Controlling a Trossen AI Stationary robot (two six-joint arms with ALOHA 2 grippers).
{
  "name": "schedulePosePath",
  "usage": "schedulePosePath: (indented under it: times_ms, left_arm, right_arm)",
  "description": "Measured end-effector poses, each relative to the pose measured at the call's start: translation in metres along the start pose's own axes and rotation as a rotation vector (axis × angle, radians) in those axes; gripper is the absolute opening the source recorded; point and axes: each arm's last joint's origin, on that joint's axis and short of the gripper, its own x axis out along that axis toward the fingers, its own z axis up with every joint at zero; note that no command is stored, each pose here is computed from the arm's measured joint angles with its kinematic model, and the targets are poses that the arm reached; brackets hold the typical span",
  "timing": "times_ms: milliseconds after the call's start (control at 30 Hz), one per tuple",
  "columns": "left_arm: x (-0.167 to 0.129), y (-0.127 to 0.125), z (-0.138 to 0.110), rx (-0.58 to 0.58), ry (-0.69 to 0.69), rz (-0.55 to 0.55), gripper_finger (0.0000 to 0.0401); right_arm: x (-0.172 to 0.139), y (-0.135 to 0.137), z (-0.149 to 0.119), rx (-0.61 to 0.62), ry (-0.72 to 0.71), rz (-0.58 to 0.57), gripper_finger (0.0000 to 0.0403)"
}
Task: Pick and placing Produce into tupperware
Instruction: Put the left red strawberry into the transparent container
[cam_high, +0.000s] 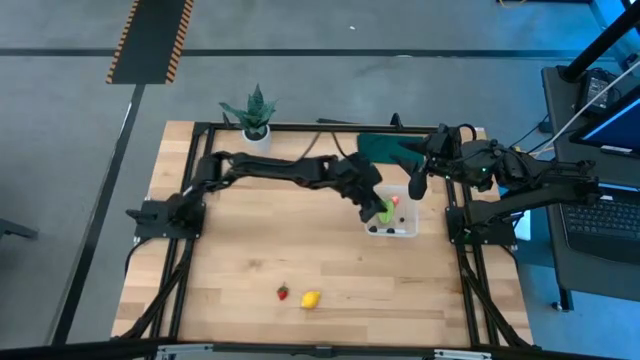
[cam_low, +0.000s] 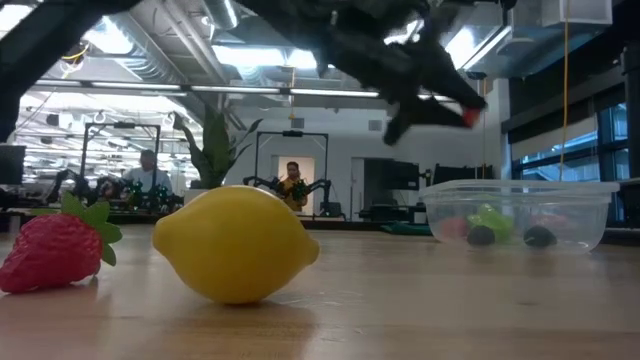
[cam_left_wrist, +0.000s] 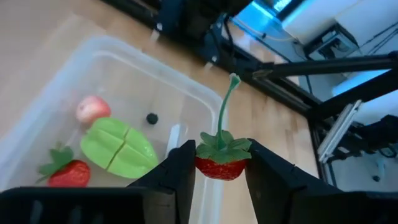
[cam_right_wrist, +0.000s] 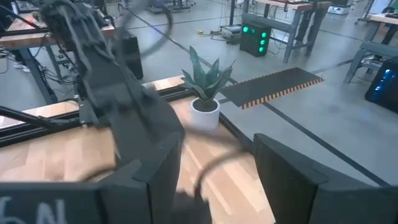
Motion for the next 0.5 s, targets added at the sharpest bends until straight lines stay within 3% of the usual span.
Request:
schedulePosePath:
  times_ms: [200,500]
  left_arm:
    - [0.032,0.020,-0.017,-0.008,0.057,0.025,0.0109]
    - [0.037,0.024,-0.020,0.004,0.050,0.040,0.0154]
  right_arm:
    - [0.000,0.001,-0.001,-0.004,0.012,0.048,0.0204]
    - [0.000,0.001,-0.001,-0.007,0.018,0.047,0.0204]
